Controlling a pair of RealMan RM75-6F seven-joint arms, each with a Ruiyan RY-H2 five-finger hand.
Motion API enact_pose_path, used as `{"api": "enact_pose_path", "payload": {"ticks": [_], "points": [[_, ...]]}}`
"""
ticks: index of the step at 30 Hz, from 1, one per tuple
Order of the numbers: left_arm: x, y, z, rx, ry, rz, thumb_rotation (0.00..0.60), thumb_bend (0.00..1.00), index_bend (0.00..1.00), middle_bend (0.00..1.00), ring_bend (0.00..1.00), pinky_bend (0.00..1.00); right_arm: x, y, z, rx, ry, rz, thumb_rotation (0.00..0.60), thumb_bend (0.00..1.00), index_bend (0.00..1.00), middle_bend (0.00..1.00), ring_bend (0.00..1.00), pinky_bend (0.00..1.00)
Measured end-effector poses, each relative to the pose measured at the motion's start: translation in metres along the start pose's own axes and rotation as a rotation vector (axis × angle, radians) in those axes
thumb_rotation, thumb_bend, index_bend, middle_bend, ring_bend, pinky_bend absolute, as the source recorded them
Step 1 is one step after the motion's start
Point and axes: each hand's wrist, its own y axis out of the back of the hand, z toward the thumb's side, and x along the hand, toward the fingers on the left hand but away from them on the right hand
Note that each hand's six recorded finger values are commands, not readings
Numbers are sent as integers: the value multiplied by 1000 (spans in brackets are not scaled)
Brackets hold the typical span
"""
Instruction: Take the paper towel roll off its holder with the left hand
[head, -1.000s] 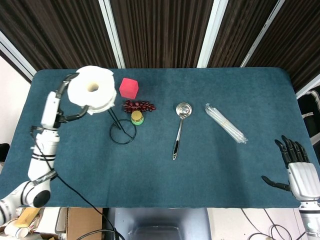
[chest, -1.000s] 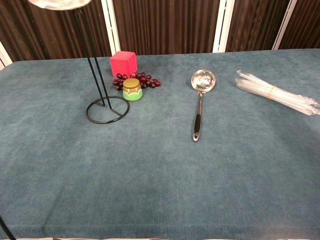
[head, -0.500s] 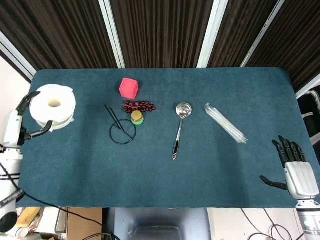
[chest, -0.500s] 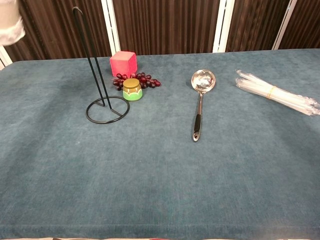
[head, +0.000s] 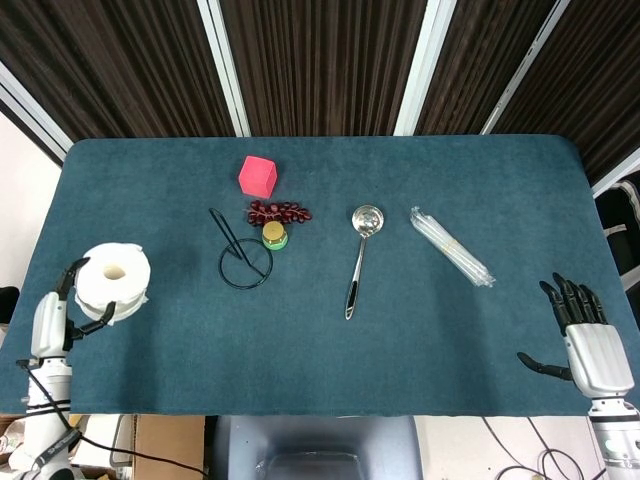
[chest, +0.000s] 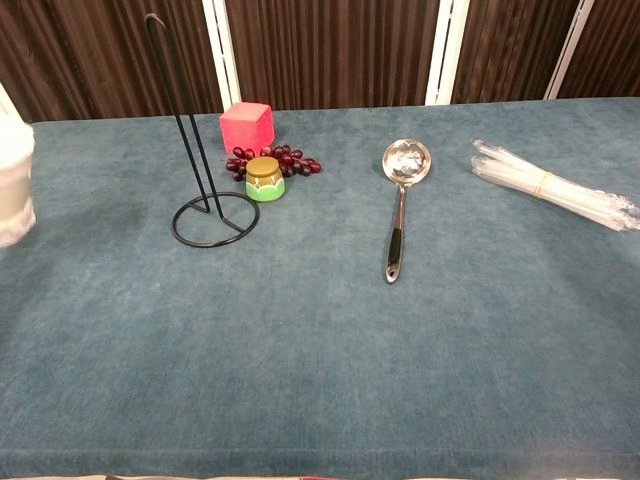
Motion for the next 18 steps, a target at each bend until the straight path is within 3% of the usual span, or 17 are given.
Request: {"api": "enact_pose_path", "payload": {"ticks": [7, 10, 13, 18], "points": [[-11, -19, -28, -67, 94, 35, 600, 447, 339, 524, 492, 778, 0, -2, 0, 3, 0, 6, 600, 151, 0, 0, 0, 69], [-12, -21, -36, -73, 114, 56, 600, 446, 297, 485, 444, 749, 0, -3, 0, 5, 0, 10, 600, 151, 0, 0, 0, 69], [-14, -23, -42, -66, 133, 56, 600, 442, 221, 393, 368, 692, -1, -4, 0, 6, -1, 12, 600, 151, 0, 0, 0, 69], [-17, -28, -47, -68, 157, 19, 600, 419, 56, 124, 143, 470, 0, -4, 1, 6, 1, 9, 600, 151, 0, 0, 0, 69]]}}
